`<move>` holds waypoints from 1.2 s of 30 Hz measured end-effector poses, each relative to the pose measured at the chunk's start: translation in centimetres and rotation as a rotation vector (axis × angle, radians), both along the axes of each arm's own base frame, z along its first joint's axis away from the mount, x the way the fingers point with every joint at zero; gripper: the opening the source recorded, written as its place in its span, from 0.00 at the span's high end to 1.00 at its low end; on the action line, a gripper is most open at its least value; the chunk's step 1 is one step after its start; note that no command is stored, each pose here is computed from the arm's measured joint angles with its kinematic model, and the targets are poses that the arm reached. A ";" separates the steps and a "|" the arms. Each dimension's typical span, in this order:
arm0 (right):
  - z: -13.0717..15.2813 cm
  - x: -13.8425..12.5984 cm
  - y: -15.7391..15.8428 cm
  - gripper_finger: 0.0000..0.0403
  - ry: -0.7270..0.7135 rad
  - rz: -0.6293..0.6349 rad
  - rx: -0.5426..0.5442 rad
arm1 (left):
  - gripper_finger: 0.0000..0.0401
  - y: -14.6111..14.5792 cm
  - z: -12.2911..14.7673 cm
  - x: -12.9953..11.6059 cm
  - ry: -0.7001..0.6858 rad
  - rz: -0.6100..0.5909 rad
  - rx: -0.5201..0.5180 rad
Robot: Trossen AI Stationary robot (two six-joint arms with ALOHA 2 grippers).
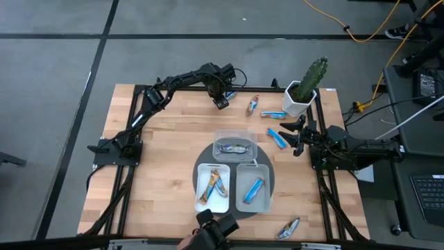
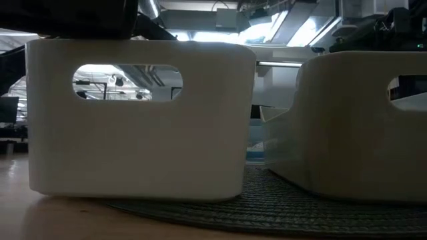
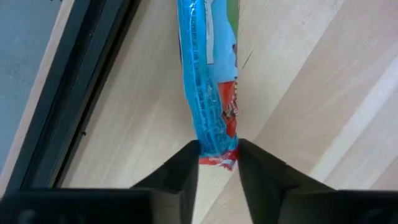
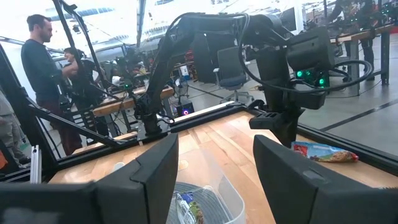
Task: Pick and place Granola Bars by type
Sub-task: Put the red chocolate chip into the gray bin
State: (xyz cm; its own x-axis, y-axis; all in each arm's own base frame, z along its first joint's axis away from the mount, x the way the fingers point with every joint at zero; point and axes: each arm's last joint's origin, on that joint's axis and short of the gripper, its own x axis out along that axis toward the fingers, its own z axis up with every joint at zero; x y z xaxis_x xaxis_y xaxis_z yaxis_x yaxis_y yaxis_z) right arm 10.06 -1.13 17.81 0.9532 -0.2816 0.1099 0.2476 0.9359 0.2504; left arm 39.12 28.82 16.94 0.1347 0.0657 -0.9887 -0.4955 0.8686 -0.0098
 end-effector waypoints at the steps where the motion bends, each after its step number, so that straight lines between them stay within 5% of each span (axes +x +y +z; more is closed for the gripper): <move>1: 0.0 0.0 0.0 0.48 0.000 0.000 0.000 | 0.78 0.0 0.0 0.0 0.000 0.000 0.000; 11: 0.0 0.0 0.0 0.48 0.000 0.000 0.000 | 0.98 0.0 0.0 0.0 -0.003 0.013 -0.006; 22: 0.0 0.0 0.0 0.48 0.000 0.000 0.000 | 0.99 -1.3 1.4 -0.6 0.047 0.010 -0.062; 36: 0.0 0.0 0.0 0.48 -0.024 0.009 0.081 | 0.99 -4.2 10.4 -1.9 -0.106 -0.027 0.050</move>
State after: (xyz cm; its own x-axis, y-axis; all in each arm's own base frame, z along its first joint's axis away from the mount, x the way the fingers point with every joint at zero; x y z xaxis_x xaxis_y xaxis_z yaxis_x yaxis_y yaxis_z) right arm 10.06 -1.13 17.81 0.9532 -0.2817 0.1099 0.2322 0.9147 0.3309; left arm 37.19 24.64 27.36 0.2405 0.1092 -0.9645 -0.4700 0.8825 -0.0173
